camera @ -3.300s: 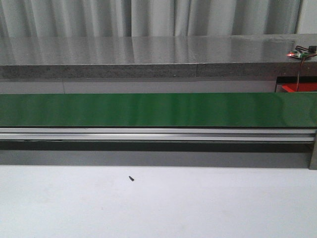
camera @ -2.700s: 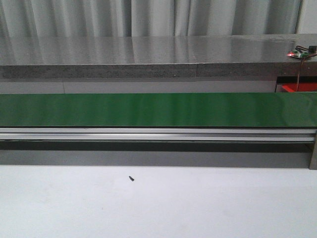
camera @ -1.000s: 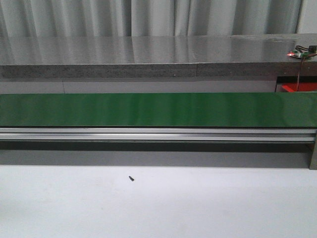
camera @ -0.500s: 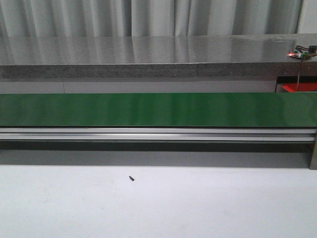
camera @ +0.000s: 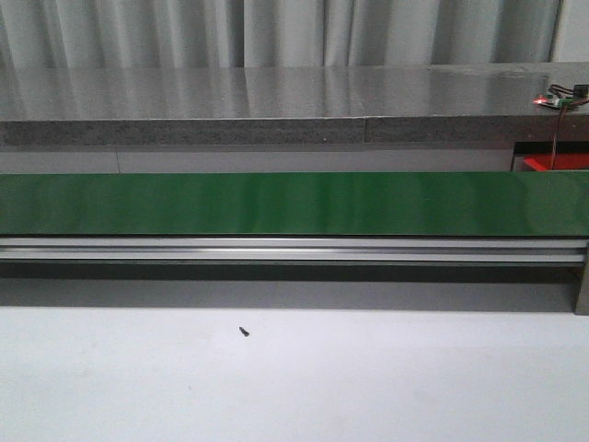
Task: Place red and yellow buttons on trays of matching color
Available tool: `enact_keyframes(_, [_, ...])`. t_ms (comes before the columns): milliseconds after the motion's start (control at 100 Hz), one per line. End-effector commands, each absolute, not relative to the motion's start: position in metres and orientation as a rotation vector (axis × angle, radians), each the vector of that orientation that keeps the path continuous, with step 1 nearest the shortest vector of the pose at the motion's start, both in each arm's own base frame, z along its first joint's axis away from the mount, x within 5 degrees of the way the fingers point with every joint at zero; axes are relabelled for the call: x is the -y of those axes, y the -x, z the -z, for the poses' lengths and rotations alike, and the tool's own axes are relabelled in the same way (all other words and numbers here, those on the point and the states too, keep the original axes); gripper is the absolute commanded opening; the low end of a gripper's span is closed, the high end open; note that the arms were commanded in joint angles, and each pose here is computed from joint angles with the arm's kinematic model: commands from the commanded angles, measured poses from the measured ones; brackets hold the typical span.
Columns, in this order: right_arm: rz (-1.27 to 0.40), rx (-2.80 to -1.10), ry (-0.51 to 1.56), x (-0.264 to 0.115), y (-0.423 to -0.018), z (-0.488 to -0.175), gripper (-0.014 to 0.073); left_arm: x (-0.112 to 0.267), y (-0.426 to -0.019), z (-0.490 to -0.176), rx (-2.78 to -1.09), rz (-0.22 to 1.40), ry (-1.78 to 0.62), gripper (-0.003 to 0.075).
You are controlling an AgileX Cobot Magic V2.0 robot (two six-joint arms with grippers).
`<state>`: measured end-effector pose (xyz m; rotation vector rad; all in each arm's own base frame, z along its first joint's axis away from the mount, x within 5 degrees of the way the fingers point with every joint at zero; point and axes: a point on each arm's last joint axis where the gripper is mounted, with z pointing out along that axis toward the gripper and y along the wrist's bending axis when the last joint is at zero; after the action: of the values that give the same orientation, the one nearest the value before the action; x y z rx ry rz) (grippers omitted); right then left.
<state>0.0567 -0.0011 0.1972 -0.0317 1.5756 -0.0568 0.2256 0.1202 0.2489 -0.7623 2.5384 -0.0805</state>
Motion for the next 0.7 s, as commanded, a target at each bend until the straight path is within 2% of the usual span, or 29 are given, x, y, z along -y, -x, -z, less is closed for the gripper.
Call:
enact_keyframes(0, [0.054, -1.462, 0.037, 0.0, -0.054, -0.212, -0.0066, -0.126, -0.237, -0.256, -2.467, 0.101, 0.797, 0.0547])
enact_keyframes(460, [0.054, -1.462, 0.037, 0.0, -0.054, -0.212, -0.0066, -0.154, -0.284, -0.254, -2.448, 0.133, 0.853, 0.0547])
enact_keyframes(690, [0.054, -1.462, 0.037, 0.0, -0.054, -0.212, -0.0066, -0.164, -0.302, -0.242, -2.476, 0.159, 0.892, 0.0547])
